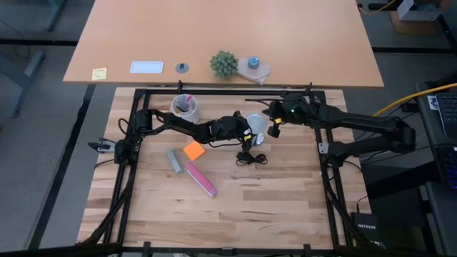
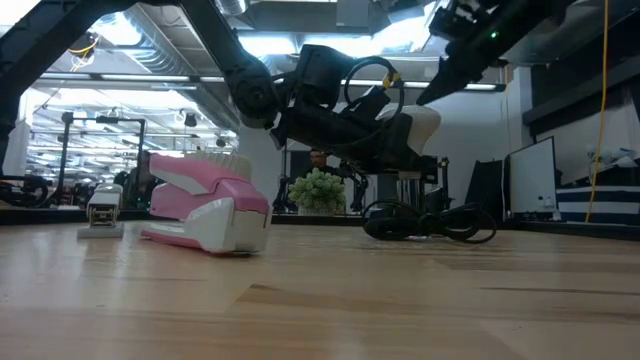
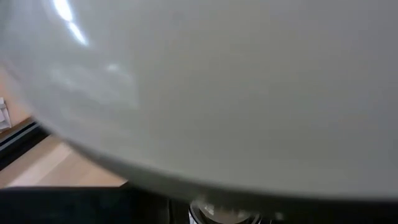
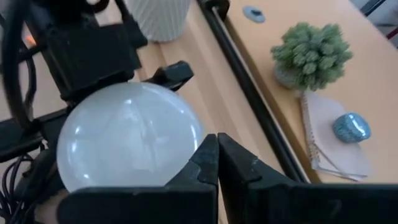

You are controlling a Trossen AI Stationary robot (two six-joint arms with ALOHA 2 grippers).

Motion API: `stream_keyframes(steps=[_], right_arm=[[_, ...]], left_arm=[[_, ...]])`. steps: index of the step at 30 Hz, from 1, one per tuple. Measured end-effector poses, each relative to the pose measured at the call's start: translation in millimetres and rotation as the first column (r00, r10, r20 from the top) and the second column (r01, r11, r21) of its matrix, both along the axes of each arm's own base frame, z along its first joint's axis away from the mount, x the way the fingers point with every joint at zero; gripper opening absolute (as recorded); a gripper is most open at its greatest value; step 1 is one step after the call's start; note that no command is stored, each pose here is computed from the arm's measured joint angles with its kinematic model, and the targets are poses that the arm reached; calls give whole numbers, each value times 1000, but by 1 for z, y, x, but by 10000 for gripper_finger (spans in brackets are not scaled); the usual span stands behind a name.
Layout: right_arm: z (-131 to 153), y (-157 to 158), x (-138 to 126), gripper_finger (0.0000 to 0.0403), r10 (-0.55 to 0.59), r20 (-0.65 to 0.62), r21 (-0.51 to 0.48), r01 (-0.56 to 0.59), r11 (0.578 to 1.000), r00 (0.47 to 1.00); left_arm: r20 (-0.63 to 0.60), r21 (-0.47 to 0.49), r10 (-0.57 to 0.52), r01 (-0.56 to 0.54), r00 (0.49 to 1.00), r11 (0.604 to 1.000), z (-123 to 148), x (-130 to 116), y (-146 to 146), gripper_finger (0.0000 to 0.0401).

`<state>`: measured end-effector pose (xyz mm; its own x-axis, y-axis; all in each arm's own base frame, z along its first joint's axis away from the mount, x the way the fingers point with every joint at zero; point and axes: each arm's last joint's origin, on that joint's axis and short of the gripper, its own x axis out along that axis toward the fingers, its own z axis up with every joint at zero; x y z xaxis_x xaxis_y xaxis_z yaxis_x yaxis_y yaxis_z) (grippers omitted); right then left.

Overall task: Screw lightbulb
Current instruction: Insert the lightbulb into the lamp

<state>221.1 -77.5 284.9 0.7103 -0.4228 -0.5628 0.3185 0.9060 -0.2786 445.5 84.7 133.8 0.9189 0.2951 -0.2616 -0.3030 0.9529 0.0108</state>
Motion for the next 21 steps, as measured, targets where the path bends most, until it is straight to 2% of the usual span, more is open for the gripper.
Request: stream_keyframes(steps=[7, 21], right_arm=[[-10, -2, 8, 3, 11, -43, 22, -10, 1000, 999], [-15, -1, 6, 2, 33, -86, 58, -28, 998, 996]], left_arm=[[-2, 5, -2, 2, 1000, 1000, 0, 0, 0, 153], [-4, 5, -3, 3, 1000, 1000, -1, 0, 0, 153]])
